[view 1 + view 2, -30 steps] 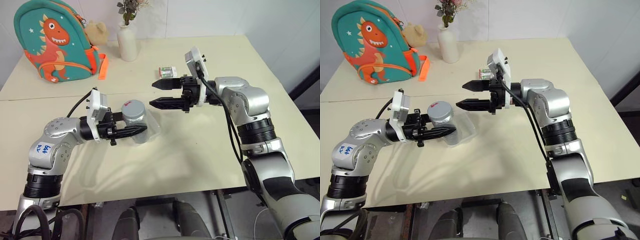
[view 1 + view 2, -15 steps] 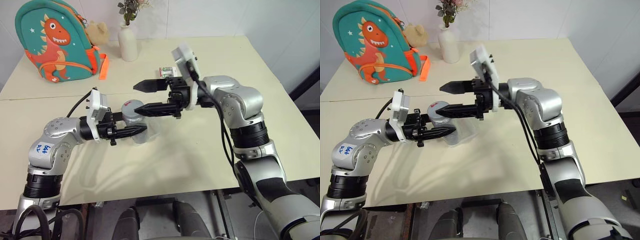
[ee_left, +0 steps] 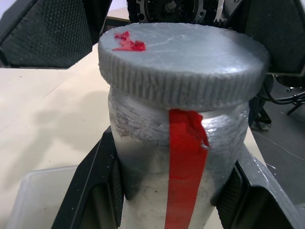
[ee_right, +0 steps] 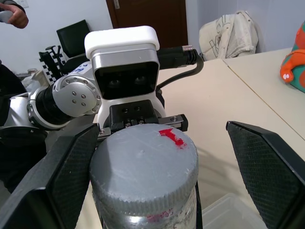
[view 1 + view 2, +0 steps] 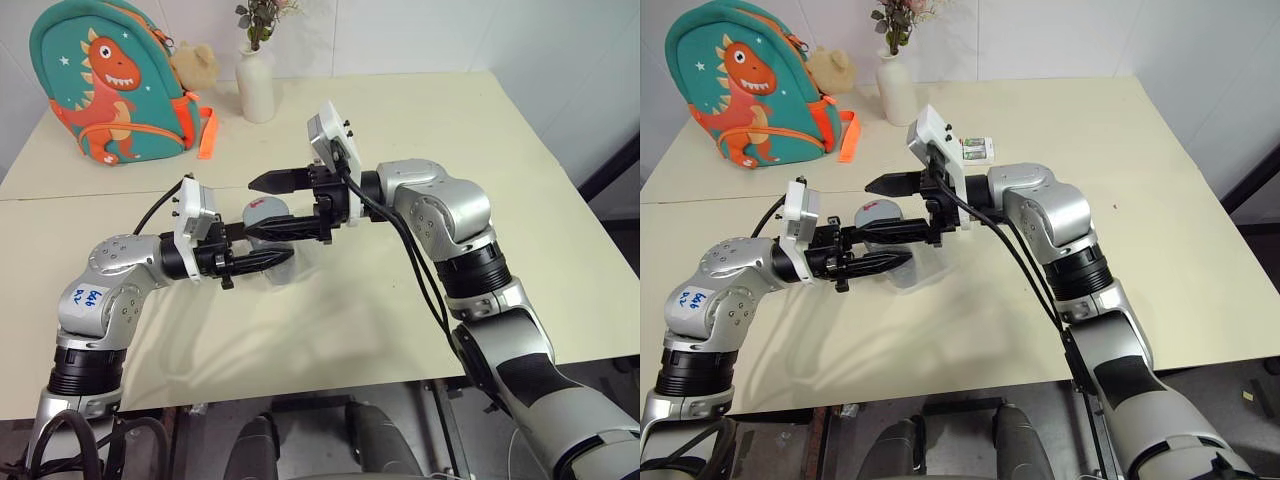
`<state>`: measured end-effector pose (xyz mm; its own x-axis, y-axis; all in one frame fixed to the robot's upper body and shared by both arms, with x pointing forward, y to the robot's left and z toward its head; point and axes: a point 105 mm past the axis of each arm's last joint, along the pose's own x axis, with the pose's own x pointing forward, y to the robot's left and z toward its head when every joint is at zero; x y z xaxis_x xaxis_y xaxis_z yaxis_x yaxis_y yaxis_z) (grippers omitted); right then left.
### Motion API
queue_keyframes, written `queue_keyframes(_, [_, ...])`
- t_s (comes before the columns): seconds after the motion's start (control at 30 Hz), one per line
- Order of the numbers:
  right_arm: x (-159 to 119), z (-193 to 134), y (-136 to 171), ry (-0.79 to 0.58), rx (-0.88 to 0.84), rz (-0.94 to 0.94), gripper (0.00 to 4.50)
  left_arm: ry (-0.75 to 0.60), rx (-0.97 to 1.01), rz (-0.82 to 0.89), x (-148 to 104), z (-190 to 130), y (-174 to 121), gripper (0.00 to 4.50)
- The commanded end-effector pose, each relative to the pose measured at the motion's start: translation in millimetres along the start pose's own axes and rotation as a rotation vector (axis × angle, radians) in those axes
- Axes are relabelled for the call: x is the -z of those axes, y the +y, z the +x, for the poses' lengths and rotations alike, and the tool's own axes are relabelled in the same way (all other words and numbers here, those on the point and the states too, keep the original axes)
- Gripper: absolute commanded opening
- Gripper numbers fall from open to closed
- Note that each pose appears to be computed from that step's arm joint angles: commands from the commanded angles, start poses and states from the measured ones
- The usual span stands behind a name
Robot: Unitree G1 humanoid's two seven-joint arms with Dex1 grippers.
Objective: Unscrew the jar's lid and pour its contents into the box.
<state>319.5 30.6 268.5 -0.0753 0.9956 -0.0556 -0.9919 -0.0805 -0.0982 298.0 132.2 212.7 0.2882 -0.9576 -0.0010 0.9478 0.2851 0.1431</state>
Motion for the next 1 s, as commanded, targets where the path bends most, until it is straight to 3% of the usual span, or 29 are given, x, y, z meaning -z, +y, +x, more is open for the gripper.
queue_keyframes(0.03, [-14.9,-6.5,-5.6,-0.021,0.036,-0.054,4.46,-0.027,0.04,0.054,-12.2,4.0,-5.3,1.98])
queue_keyframes(0.53, [-16.9,-45.1,-11.2,-0.026,0.037,-0.029,4.46,-0.028,0.035,0.058,-13.0,3.2,-3.3,1.98])
queue_keyframes(0.77, [-28.7,-45.3,8.8,-0.093,-0.102,0.003,4.46,-0.025,0.034,0.058,-12.7,2.3,-3.5,1.98])
queue_keyframes(1.0, [-24.0,-28.0,15.6,-0.058,-0.129,0.006,4.46,-0.021,0.035,0.057,-11.8,1.5,-4.5,1.98])
